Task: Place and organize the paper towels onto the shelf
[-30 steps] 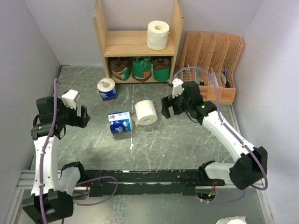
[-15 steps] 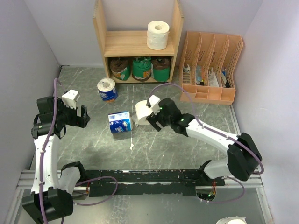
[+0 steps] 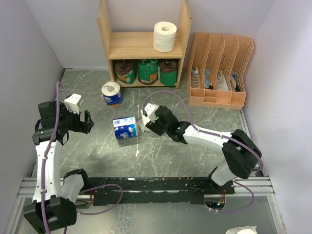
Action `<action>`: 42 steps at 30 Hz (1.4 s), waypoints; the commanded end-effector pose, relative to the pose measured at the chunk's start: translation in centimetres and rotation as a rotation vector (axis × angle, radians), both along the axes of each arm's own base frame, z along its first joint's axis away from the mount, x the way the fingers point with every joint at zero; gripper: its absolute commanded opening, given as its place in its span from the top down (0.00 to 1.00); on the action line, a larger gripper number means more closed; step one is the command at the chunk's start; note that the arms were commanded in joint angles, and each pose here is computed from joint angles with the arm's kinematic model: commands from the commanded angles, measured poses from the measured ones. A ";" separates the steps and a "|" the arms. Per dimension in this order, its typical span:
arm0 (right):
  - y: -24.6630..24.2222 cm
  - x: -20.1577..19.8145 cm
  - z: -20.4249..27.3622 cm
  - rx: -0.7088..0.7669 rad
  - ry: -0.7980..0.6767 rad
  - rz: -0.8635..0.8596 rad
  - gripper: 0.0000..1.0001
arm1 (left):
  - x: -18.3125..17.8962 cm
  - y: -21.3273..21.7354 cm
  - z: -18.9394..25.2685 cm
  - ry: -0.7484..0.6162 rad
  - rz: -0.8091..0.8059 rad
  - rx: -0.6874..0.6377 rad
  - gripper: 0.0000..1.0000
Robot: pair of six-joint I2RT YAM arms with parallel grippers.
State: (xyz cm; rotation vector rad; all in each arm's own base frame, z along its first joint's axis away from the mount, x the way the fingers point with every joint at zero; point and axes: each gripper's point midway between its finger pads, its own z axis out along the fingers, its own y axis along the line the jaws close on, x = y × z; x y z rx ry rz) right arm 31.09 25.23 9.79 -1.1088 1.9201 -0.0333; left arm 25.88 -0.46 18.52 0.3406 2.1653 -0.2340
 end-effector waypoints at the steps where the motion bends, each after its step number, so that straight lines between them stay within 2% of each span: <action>1: 0.6 1.7 0.7 -0.008 -0.075 -0.013 0.27 | 0.1 0.2 0.2 -0.017 0.004 -0.001 0.00; 6: 1.0 2.2 0.6 -0.012 -0.084 -0.008 0.28 | 0.1 0.2 0.3 -0.020 0.002 -0.002 0.00; 9: 1.3 2.4 0.5 -0.013 -0.084 0.000 0.36 | 0.1 0.2 0.3 -0.019 0.002 -0.001 0.00; 17: 2.5 2.7 -0.6 -0.004 -0.049 0.009 0.78 | 0.1 0.1 0.3 -0.019 0.000 -0.004 0.00; 20: 2.7 2.7 -1.3 -0.009 -0.023 0.006 1.00 | 0.1 0.1 0.2 -0.018 0.000 -0.003 0.00; 26: 3.1 2.4 -0.7 0.059 0.013 0.006 1.00 | 0.1 0.1 0.3 -0.021 -0.001 -0.001 0.00; 32: 1.4 4.3 4.9 0.434 0.130 -0.083 1.00 | 0.1 0.0 0.2 -0.017 -0.007 -0.004 0.00; 35: -0.1 6.1 7.6 0.540 0.161 -0.139 1.00 | 0.1 0.0 0.3 -0.020 -0.008 -0.005 0.00; 42: -0.8 6.9 6.7 0.711 0.443 -0.219 1.00 | 0.0 0.0 0.3 -0.021 -0.010 -0.004 0.01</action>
